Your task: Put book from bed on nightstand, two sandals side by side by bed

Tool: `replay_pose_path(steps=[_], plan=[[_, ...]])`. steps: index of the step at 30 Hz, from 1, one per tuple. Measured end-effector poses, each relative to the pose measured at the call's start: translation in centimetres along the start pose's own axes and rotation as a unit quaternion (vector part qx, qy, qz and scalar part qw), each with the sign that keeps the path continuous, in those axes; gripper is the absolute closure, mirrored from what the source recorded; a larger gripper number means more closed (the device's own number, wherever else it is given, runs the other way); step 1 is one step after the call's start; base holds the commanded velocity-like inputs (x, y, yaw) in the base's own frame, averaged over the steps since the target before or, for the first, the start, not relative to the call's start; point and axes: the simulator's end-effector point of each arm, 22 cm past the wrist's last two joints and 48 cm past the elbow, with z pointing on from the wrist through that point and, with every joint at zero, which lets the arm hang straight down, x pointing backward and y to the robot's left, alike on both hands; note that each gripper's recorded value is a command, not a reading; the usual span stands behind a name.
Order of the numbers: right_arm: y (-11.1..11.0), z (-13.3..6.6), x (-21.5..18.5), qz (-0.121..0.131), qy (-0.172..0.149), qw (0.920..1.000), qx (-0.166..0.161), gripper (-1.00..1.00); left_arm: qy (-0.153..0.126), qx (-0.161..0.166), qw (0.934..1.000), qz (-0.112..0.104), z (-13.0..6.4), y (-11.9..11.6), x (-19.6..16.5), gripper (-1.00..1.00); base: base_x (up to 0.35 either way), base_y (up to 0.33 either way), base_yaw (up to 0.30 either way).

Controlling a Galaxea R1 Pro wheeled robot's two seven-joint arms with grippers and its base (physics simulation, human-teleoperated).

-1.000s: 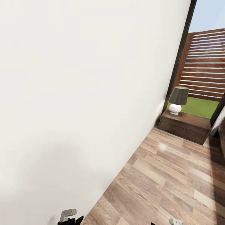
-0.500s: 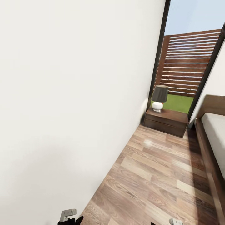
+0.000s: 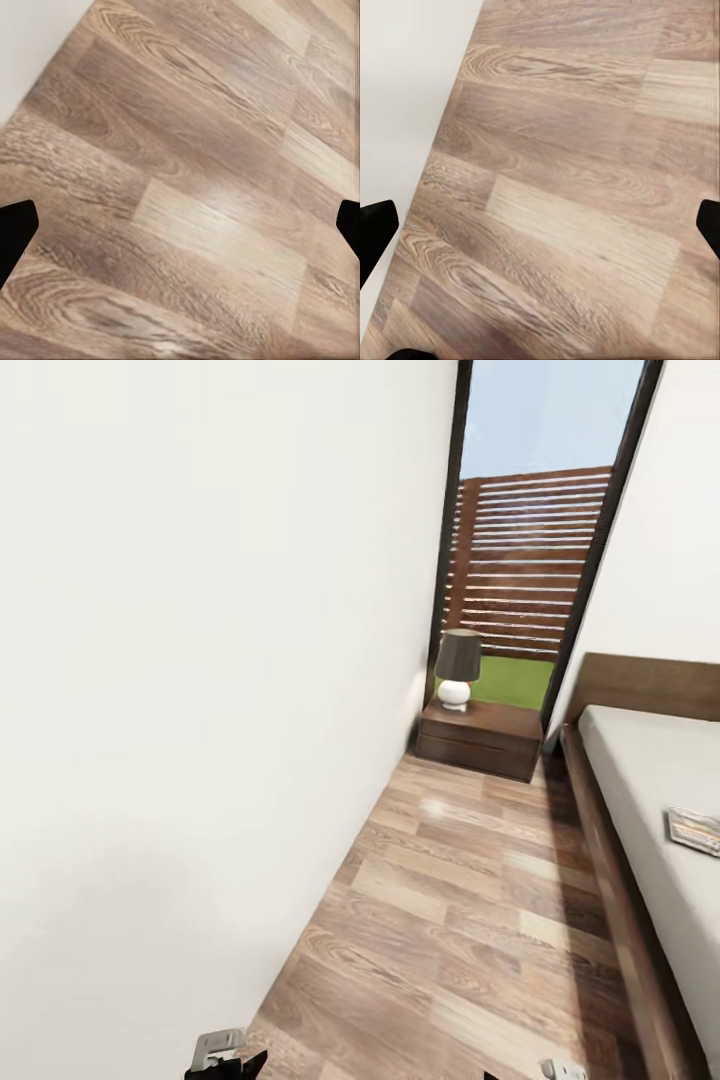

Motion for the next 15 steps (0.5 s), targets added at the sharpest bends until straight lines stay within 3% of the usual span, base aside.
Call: replay_pose_path(steps=[15], plan=[[0.01, 0.0, 0.01, 0.0, 0.0, 1.0, 0.0, -1.0, 0.0, 0.0, 1.0, 0.0, 0.0, 0.0, -0.01, -1.0, 0.0, 0.0, -0.3]])
